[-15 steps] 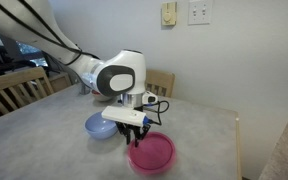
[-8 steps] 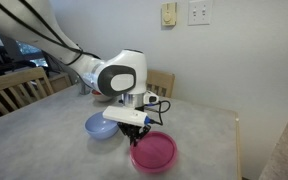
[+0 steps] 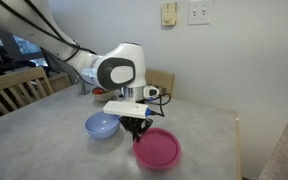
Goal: Put the pink plate on top of the blue bowl
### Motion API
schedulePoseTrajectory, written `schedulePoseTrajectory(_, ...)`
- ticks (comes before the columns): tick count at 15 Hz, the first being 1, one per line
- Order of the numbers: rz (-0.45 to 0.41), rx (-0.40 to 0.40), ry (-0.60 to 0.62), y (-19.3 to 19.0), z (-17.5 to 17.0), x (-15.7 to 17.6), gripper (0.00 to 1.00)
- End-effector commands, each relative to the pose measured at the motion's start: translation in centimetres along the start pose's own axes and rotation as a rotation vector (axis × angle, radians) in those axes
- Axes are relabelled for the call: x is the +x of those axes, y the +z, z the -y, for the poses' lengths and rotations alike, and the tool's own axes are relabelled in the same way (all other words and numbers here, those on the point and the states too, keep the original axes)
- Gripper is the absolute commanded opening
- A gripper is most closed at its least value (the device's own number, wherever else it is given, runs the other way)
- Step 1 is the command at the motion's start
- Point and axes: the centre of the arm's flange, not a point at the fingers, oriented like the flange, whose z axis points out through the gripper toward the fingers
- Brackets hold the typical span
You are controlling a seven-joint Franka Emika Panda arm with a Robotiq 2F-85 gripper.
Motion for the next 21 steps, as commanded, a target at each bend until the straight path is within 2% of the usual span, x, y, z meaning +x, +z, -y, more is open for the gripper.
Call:
schedulePoseTrajectory(1, -0.01, -0.085, 0.0, -3.6, 1.2, -0.6, 0.03)
schedulePoseTrajectory(10, -0.055, -0.242, -0.067, -11.1, 7.1, 0.4, 0.03)
schedulePoseTrajectory(21, -0.04, -0.272, -0.117, -13.2, 14.2, -0.1, 0.03)
